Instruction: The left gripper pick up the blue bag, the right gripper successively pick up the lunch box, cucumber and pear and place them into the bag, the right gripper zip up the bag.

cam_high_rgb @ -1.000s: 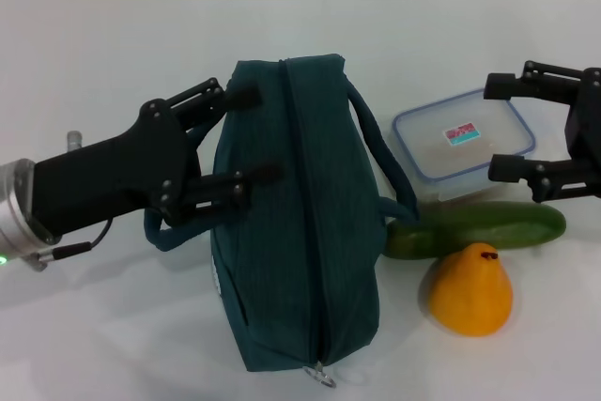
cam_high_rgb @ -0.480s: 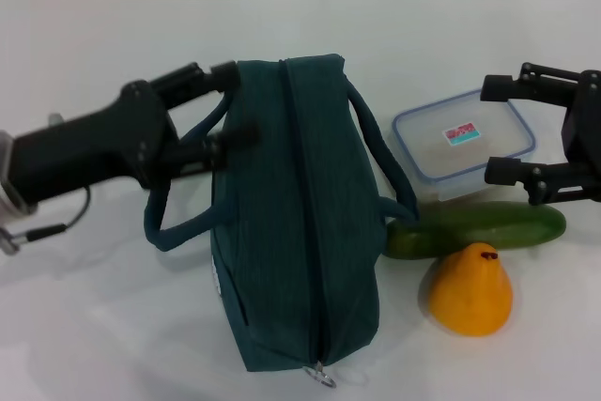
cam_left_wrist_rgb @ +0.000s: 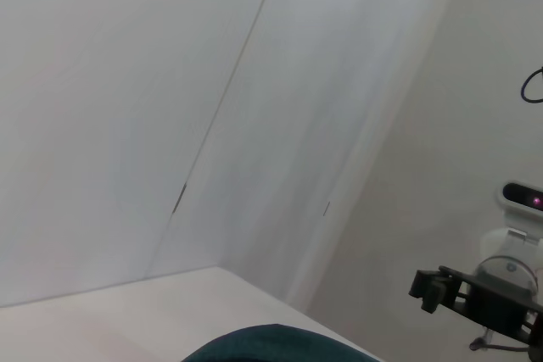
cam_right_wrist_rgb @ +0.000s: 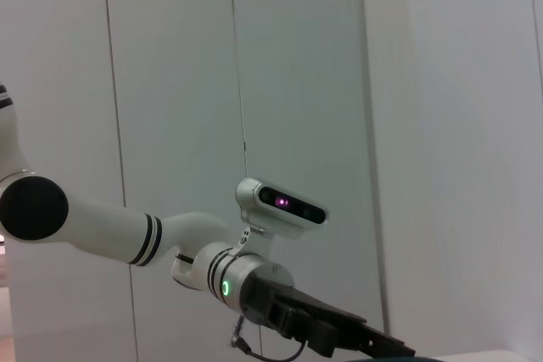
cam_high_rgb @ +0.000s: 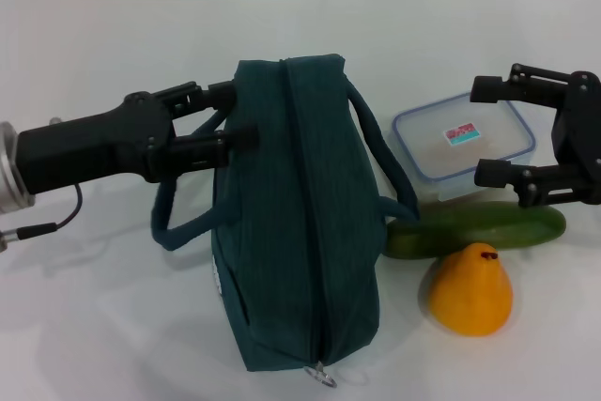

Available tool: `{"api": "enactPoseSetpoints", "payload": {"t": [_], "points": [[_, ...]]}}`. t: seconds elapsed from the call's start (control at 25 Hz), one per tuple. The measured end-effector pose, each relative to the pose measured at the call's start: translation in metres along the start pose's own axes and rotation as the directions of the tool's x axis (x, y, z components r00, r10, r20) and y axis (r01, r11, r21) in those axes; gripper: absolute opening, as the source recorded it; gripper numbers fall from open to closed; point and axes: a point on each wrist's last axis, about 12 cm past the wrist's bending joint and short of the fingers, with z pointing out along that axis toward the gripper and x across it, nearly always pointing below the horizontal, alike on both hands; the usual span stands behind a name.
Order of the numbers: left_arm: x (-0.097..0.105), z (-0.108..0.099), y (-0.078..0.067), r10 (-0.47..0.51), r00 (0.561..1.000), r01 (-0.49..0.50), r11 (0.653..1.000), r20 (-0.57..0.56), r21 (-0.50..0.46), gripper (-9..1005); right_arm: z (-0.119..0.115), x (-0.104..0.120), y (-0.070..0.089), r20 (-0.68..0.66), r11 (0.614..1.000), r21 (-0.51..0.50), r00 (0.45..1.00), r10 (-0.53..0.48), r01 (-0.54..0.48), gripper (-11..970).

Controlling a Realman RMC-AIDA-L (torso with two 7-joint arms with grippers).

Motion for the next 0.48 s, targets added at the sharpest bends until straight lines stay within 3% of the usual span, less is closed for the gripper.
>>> {"api": "enactPoseSetpoints", "payload": {"t": [0.48], "points": [[-0.013, 0.0, -0.009, -0.06, 0.994, 0.058, 0.998, -0.088, -0.019, 771, 0.007, -0.001, 0.0, 0.005, 1.0, -0.011, 1.0, -0.008, 0.008, 873]]}}
